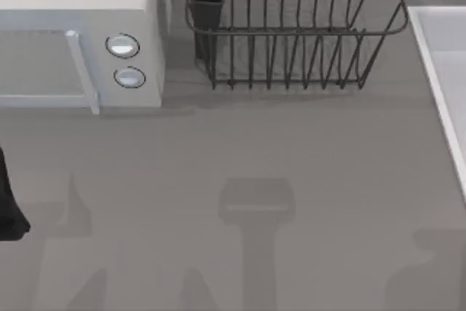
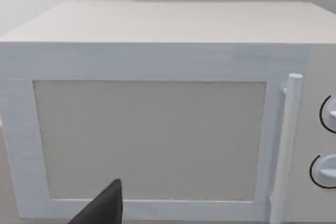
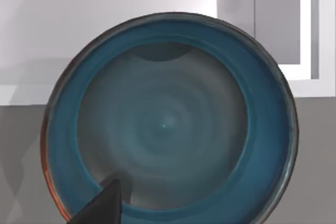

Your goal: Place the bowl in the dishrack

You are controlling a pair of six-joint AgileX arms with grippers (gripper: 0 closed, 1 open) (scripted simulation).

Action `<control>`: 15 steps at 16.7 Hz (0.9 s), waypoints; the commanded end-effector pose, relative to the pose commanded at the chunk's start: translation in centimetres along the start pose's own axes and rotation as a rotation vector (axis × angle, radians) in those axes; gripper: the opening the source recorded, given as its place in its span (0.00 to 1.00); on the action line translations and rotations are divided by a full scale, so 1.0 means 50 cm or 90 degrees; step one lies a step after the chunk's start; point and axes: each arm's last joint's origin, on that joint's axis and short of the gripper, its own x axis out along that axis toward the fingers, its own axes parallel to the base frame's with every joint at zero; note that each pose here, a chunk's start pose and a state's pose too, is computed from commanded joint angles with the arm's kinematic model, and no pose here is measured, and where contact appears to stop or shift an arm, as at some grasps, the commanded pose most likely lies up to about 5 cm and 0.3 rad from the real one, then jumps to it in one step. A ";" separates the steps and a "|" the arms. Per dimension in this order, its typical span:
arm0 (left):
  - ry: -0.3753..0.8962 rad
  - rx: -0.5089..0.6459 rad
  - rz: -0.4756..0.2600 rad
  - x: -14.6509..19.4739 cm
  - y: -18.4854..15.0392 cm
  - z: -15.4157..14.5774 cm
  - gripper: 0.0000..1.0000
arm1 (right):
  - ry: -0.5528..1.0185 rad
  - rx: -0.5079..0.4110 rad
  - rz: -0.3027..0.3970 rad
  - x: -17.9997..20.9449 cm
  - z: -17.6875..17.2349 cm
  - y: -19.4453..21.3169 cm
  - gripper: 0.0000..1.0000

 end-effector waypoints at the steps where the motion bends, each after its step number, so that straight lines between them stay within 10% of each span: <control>1: 0.000 0.000 0.000 0.000 0.000 0.000 1.00 | 0.034 0.002 0.015 0.010 0.010 -0.025 1.00; 15: 0.000 0.000 0.000 0.000 0.000 0.000 1.00 | 0.156 0.014 0.102 0.080 0.036 -0.141 1.00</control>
